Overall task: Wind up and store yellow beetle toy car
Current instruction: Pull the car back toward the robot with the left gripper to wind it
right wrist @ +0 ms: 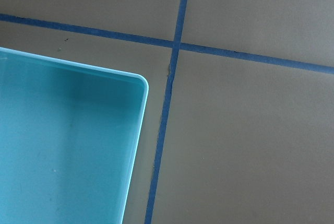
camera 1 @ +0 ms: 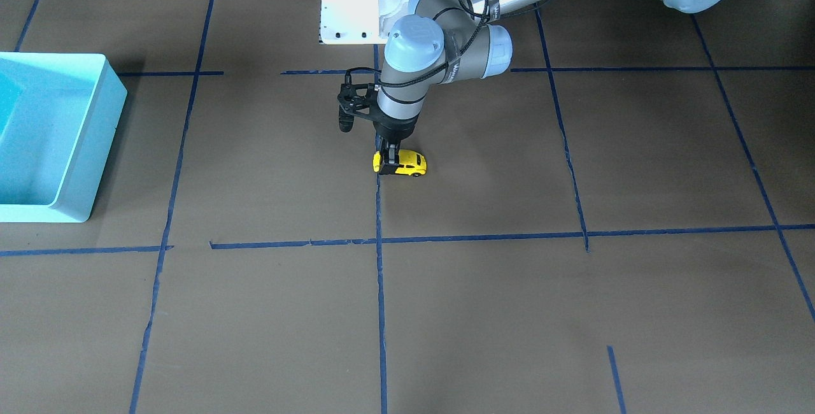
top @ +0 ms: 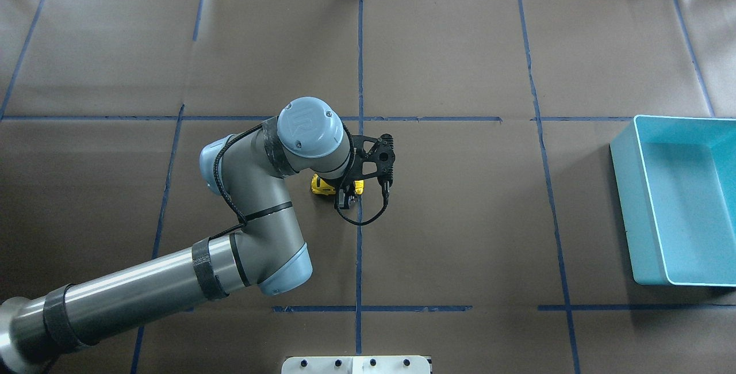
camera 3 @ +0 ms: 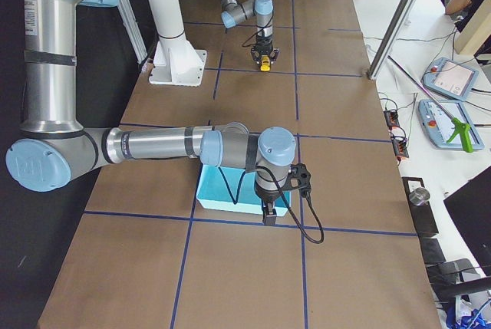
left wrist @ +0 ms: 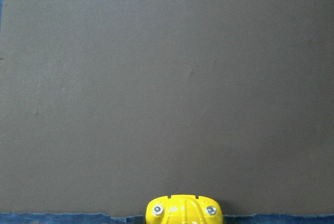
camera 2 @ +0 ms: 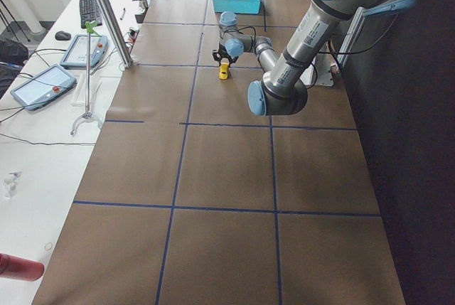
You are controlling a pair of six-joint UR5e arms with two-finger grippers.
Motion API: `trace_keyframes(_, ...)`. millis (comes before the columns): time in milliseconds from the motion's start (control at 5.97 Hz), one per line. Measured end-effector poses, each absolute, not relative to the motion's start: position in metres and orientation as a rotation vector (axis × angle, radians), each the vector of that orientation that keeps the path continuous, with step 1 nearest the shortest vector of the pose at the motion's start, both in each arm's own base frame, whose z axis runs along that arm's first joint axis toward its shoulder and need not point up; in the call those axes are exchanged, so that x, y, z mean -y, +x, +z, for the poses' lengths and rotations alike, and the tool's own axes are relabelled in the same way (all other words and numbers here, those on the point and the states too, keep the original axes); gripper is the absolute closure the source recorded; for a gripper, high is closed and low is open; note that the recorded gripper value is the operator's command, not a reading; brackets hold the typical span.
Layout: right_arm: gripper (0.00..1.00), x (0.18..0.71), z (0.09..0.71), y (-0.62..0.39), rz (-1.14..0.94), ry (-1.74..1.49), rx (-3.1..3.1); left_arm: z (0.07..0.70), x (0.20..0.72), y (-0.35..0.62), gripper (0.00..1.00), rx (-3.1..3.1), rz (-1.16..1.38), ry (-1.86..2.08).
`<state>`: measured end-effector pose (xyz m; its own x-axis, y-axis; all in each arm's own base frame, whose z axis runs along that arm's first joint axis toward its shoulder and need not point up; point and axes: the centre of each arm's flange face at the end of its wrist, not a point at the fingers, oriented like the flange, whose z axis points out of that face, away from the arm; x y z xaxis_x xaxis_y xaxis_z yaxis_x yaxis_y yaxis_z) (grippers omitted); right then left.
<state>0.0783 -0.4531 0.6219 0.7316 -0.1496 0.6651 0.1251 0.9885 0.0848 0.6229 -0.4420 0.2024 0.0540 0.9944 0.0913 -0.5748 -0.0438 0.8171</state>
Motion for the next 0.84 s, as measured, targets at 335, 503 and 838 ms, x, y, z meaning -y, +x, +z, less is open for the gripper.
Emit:
trace_keyframes(335, 0.0, 0.453, 0.621, 0.078, -0.151, 0.036, 0.736, 0.214, 0.439, 0.614, 1.0, -0.659, 1.43, 0.832)
trace_keyframes(503, 0.0, 0.453, 0.621, 0.078, -0.151, 0.036, 0.736, 0.219, 0.438, 0.61, 1.0, -0.658, 1.43, 0.83)
trace_keyframes(838, 0.0, 0.453, 0.621, 0.078, -0.151, 0.036, 0.736, 0.228, 0.436, 0.604, 0.74, -0.66, 1.431, 0.823)
